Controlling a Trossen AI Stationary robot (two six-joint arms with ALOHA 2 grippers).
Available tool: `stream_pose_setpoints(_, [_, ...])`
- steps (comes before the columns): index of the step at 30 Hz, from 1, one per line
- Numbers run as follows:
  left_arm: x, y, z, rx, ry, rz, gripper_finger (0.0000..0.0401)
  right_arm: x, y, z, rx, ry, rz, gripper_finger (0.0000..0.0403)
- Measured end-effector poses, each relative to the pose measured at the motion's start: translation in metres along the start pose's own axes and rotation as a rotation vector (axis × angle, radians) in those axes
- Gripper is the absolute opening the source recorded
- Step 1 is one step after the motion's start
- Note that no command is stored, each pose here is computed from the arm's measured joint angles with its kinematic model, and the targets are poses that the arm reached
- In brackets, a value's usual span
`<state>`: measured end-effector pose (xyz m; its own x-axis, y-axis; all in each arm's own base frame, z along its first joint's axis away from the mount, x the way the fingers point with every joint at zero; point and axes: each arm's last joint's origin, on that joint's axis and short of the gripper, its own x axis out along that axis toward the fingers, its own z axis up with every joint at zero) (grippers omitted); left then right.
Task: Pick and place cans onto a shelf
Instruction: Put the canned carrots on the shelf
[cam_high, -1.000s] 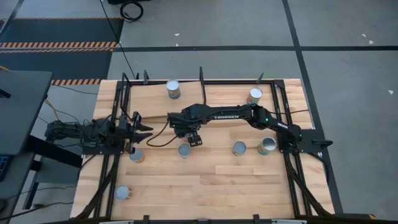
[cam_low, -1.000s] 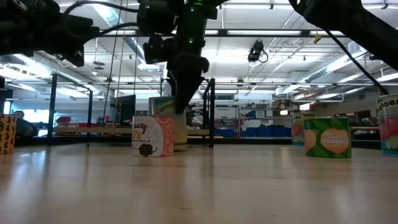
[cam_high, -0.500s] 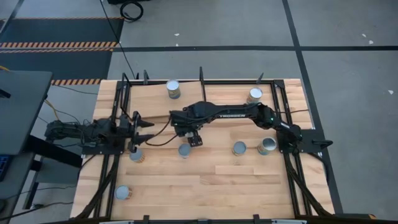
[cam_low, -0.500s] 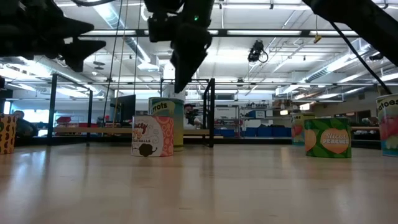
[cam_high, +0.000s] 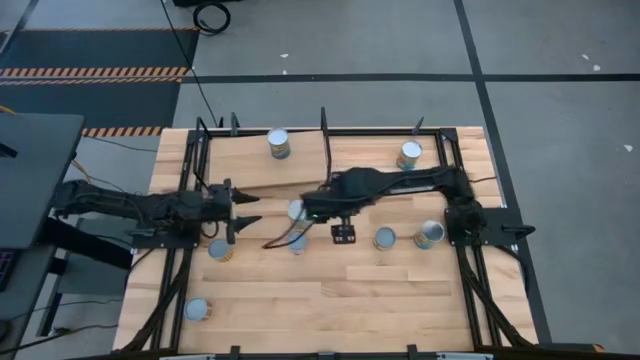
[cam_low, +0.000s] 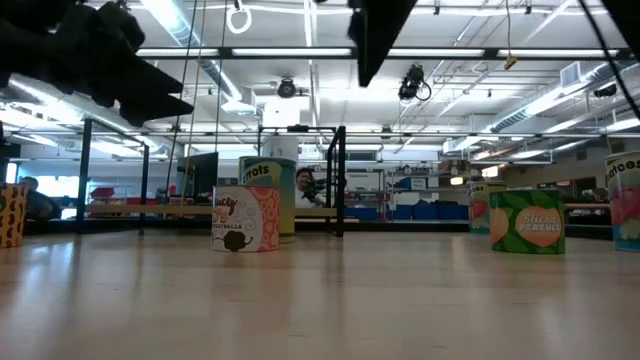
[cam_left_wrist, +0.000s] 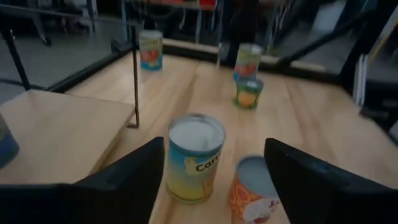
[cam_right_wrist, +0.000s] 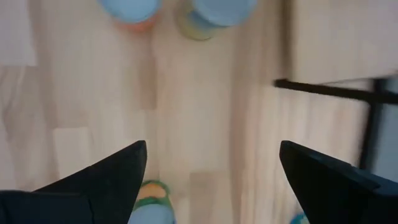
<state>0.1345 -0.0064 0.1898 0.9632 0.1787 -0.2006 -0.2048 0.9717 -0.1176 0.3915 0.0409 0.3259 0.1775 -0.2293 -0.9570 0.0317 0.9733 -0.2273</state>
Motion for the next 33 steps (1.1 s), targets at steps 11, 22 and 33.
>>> stream_pose_setpoints(11, [0.049,-0.001,0.043,0.038,0.186,0.027,0.0352,0.007,0.026,-0.068,0.105,-0.333,-0.042,0.0375])
stream_pose_setpoints(22, [0.111,0.01,0.046,0.21,0.381,-0.065,0.0353,0.065,0.035,-0.103,0.158,-0.404,-0.039,0.0375])
stream_pose_setpoints(33, [0.133,0.014,0.025,0.242,0.476,-0.087,0.0353,0.083,0.039,-0.11,0.185,-0.386,-0.012,0.0375])
